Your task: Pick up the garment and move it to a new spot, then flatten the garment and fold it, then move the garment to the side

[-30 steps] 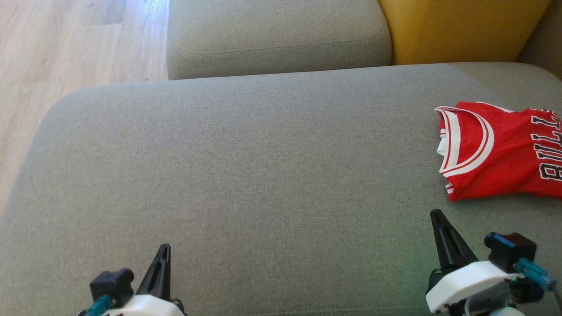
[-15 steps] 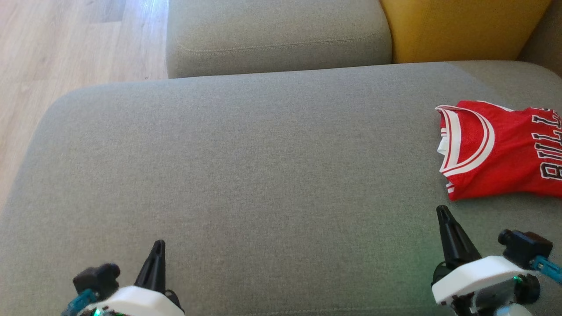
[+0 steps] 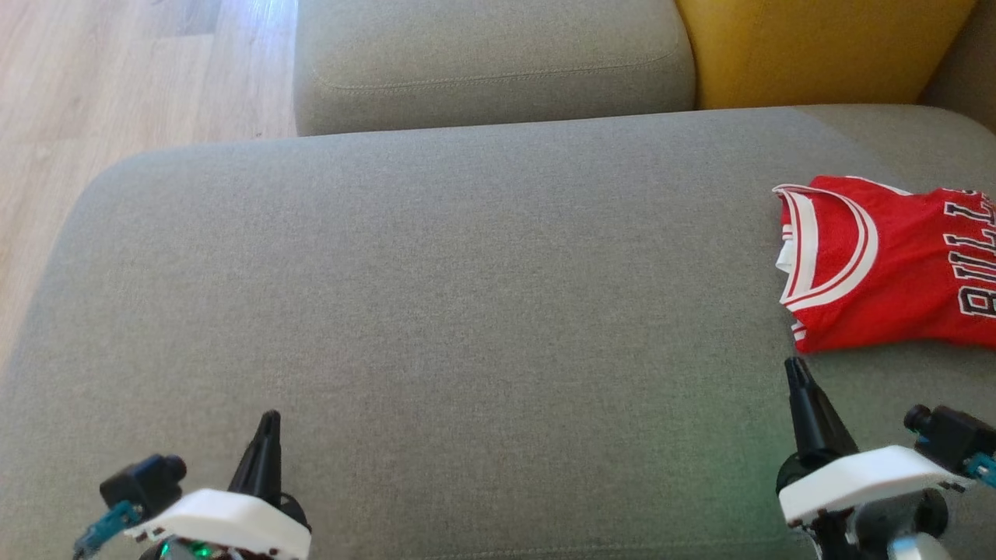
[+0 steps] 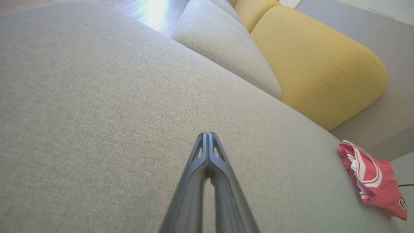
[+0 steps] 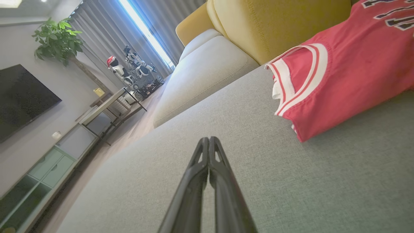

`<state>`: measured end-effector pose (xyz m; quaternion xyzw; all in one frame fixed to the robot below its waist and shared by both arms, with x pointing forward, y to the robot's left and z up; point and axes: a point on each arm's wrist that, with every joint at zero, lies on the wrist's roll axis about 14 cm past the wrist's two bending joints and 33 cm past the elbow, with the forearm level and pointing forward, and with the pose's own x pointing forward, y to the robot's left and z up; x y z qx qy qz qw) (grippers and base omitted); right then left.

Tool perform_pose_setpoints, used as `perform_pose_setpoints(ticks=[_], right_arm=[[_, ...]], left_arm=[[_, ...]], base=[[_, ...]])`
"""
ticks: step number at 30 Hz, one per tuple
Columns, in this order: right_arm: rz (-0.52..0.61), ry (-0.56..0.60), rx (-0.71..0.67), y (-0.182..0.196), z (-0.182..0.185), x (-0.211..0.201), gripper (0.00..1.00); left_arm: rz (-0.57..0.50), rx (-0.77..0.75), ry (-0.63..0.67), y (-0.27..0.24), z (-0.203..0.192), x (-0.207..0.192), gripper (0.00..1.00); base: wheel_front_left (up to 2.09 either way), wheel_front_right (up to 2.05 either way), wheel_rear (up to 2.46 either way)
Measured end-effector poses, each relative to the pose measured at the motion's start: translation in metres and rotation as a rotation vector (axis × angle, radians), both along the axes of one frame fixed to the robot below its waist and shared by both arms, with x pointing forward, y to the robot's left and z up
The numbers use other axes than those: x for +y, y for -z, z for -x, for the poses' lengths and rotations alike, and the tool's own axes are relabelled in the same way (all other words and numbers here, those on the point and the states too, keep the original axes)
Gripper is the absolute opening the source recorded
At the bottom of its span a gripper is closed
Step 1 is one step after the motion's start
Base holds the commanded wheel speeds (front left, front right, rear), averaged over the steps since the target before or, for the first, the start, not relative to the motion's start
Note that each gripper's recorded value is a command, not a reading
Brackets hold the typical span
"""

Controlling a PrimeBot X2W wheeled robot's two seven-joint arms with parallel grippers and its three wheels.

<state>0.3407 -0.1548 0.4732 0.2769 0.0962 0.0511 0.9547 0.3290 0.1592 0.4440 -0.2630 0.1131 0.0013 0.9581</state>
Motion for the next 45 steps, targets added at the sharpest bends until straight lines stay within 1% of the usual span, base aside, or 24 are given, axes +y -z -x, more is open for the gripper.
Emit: perform_pose_setpoints(ticks=[24,45], right_arm=[[-0.282,0.081,0.020,0.001,-0.007,-0.012,0.00],[-0.515,0.153,0.018,-0.001,-0.016,-0.024,0.00]], left_arm=[[0.283,0.040,-0.073,0.001,-0.010,0.008,0.00],[0.520,0.022,-0.115,-0.009,-0.022,0.013,0.00]], base=[[0.00,0.00,0.00],[0.00,0.00,0.00]])
